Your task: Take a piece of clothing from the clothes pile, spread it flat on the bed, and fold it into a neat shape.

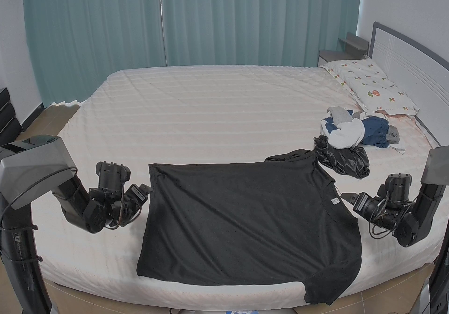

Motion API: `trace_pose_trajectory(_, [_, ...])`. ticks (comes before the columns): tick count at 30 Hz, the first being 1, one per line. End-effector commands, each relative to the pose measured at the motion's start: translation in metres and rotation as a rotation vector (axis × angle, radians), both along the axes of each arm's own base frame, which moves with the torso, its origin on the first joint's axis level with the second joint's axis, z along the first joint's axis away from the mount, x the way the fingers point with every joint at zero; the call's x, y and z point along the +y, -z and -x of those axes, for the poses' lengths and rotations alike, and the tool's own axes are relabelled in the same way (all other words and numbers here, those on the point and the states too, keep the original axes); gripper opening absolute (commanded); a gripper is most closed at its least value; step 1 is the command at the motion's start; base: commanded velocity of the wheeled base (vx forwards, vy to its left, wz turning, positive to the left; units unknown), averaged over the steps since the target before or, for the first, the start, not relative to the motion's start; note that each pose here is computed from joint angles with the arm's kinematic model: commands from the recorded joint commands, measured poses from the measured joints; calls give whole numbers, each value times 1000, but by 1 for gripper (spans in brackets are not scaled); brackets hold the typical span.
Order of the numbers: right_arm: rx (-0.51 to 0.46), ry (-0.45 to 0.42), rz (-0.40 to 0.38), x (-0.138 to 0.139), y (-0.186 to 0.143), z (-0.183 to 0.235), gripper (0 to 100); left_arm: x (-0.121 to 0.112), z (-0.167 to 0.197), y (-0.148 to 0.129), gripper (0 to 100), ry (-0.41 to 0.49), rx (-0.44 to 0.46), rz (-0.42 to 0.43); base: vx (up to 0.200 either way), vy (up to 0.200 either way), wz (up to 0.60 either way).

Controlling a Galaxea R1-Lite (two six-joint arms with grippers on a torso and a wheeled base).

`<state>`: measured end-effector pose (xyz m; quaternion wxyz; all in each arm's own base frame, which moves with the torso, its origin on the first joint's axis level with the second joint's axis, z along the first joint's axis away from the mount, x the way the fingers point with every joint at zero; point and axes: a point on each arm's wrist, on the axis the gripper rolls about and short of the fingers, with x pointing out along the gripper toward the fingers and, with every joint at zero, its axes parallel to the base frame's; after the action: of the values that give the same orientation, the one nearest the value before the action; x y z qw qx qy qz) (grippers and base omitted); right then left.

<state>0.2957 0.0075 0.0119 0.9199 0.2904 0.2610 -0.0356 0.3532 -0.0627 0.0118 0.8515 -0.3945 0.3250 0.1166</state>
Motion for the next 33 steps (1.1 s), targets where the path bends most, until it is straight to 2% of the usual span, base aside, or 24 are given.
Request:
trace_pose_trajectory(1, [11,-71,-63,4,-6,44,100,-28,61,-27,100,82,-12,88,-200,0,0])
trace_pose_trajectory(5, [21,-111,-61,14,-4,55,100,-42,72,-17,100,106,38,104,0,0,0])
trace_pose_trajectory(8, [29,-121,-66,13,-4,65,100,-40,79,-11,100,111,71,96,0,0,0])
trace_pose_trajectory(17, [35,-112,-67,7,14,57,100,-37,87,-6,100,119,100,104,0,0,0])
trace_pose_trajectory(23, [-10,-126,-72,7,12,44,100,-37,89,-5,100,142,112,124,0,0,0])
trace_pose_trajectory(28, [-9,-168,-30,14,9,52,100,-35,90,-5,100,134,118,130,0,0,0])
trace_pose_trajectory(33, [26,-162,0,23,8,66,100,-37,92,-6,100,130,125,153,0,0,0])
